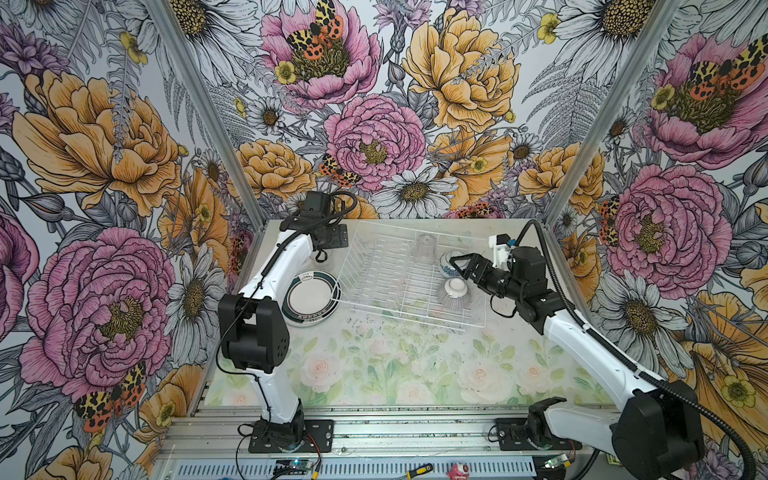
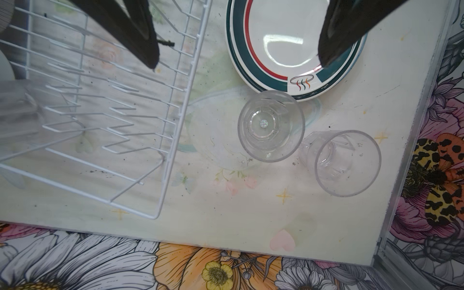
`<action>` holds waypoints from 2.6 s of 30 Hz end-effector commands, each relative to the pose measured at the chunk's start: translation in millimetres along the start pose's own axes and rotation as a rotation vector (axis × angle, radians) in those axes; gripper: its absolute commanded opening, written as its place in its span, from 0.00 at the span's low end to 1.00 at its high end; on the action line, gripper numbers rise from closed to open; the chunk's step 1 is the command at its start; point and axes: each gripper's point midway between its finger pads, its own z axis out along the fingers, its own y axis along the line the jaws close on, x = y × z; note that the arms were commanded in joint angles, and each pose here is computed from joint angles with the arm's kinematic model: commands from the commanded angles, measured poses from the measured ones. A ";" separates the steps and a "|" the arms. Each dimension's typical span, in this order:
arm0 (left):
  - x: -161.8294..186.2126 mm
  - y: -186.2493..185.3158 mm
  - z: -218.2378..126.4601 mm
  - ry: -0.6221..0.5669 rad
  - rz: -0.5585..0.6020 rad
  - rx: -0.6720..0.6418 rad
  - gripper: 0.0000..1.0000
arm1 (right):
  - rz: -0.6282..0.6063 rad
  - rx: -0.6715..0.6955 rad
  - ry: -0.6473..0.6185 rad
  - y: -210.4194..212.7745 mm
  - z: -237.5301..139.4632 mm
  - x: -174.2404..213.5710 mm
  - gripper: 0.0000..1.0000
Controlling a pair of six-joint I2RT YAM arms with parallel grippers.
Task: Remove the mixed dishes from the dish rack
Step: 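Move the left gripper back toward the rack while the right gripper reaches into it, then lower the right gripper onto the upside-down octagonal glass and close it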
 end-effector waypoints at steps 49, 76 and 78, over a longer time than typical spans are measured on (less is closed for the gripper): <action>59.1 -140.0 -134.4 -0.428 -0.103 0.650 0.99 | -0.502 0.469 -0.142 -75.9 219.0 -38.6 0.90; 62.0 -162.0 -110.2 -0.353 -0.072 0.630 0.99 | -0.462 0.517 -0.048 -114.5 238.8 -40.6 0.76; 61.4 -163.2 -108.0 -0.349 -0.071 0.627 0.99 | -0.461 0.521 -0.048 -116.3 238.8 -42.0 0.79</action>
